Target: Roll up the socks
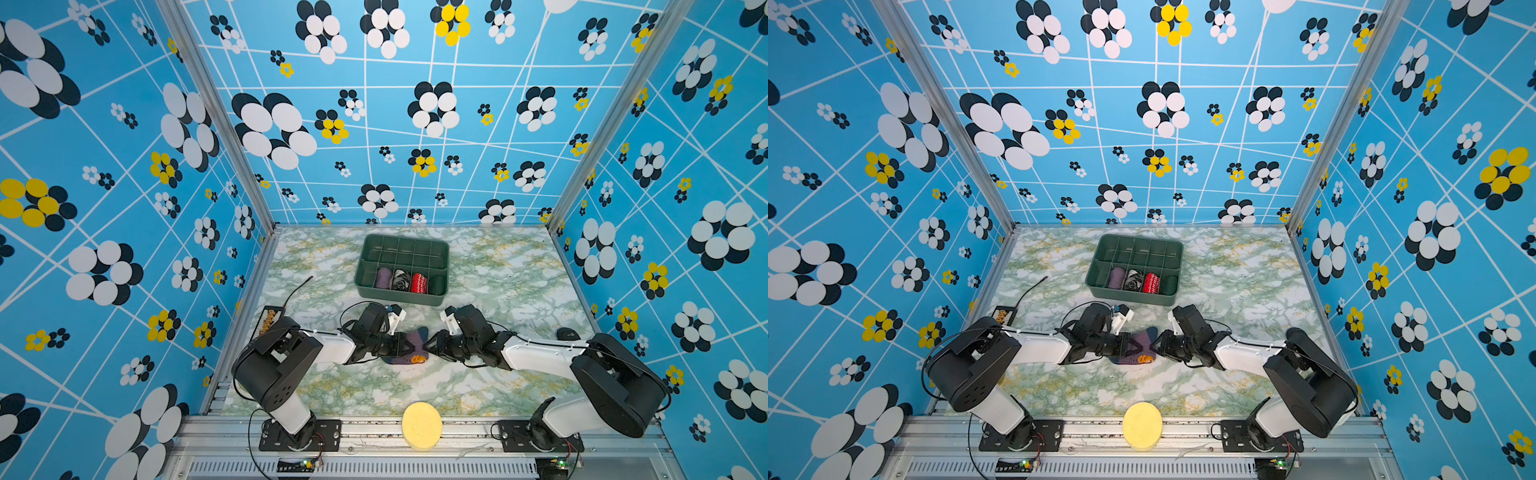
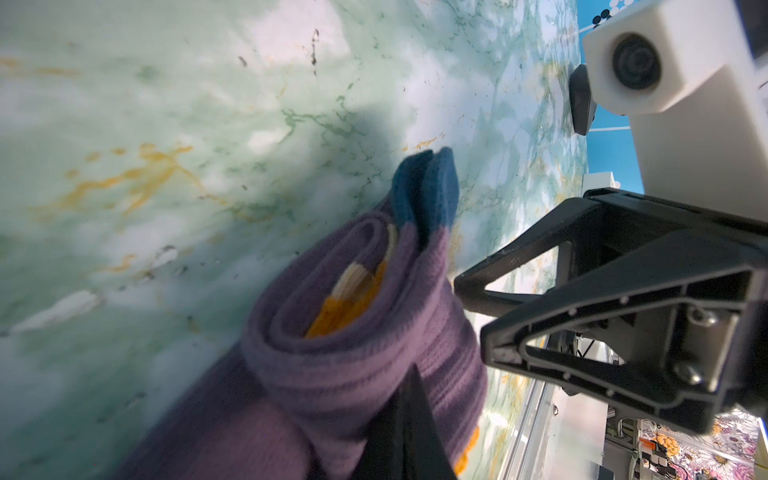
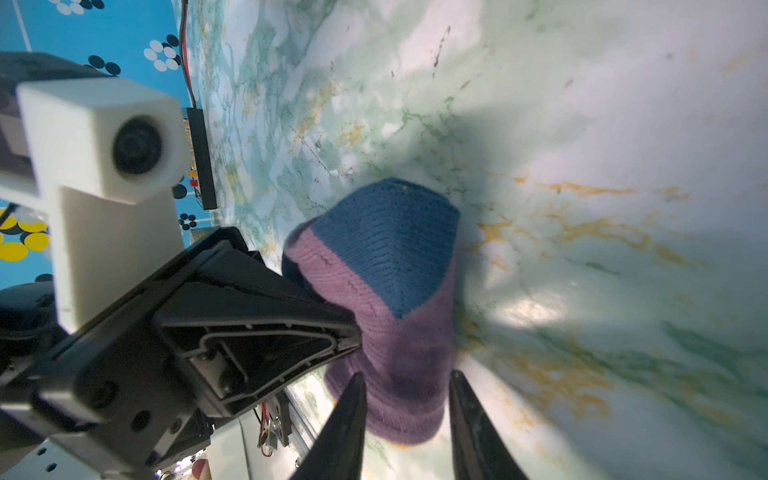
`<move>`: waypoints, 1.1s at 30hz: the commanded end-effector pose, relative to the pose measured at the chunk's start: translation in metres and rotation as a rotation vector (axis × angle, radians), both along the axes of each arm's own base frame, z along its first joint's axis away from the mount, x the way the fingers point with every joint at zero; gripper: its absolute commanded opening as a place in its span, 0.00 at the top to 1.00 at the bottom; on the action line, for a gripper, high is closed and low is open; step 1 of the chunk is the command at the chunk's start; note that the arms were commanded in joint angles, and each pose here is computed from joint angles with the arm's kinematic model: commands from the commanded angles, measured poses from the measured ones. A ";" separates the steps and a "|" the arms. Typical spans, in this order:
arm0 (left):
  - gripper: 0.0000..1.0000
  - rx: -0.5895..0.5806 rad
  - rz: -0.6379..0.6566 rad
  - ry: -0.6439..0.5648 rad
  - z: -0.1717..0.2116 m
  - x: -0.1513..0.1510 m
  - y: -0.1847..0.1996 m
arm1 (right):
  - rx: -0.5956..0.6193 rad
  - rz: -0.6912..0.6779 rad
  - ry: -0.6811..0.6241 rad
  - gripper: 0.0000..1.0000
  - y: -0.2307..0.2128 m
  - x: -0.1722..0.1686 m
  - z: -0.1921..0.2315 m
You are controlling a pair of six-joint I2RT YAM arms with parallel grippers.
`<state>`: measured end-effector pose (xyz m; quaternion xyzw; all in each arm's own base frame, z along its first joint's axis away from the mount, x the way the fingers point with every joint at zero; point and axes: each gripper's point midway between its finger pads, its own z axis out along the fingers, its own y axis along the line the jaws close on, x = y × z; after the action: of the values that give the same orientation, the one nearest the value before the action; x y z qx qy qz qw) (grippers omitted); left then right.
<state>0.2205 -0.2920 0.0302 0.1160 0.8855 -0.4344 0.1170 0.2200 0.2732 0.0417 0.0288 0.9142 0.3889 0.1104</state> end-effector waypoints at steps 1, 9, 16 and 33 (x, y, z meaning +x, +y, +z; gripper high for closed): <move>1.00 0.314 0.082 0.197 -0.078 -0.038 0.060 | 0.009 -0.006 0.028 0.63 -0.001 -0.003 -0.007; 1.00 0.303 0.087 0.201 -0.080 -0.037 0.059 | 0.035 -0.019 0.054 0.63 0.002 -0.002 -0.017; 1.00 0.301 0.084 0.199 -0.079 -0.037 0.059 | 0.087 -0.028 0.075 0.63 0.011 0.001 -0.024; 1.00 0.264 0.081 0.176 -0.065 -0.031 0.050 | -0.137 0.013 -0.073 1.00 -0.002 0.006 -0.014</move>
<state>0.2224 -0.2937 0.0311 0.1198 0.8801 -0.4415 0.1266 0.2270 0.2891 0.0329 0.0264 0.9055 0.4055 0.1225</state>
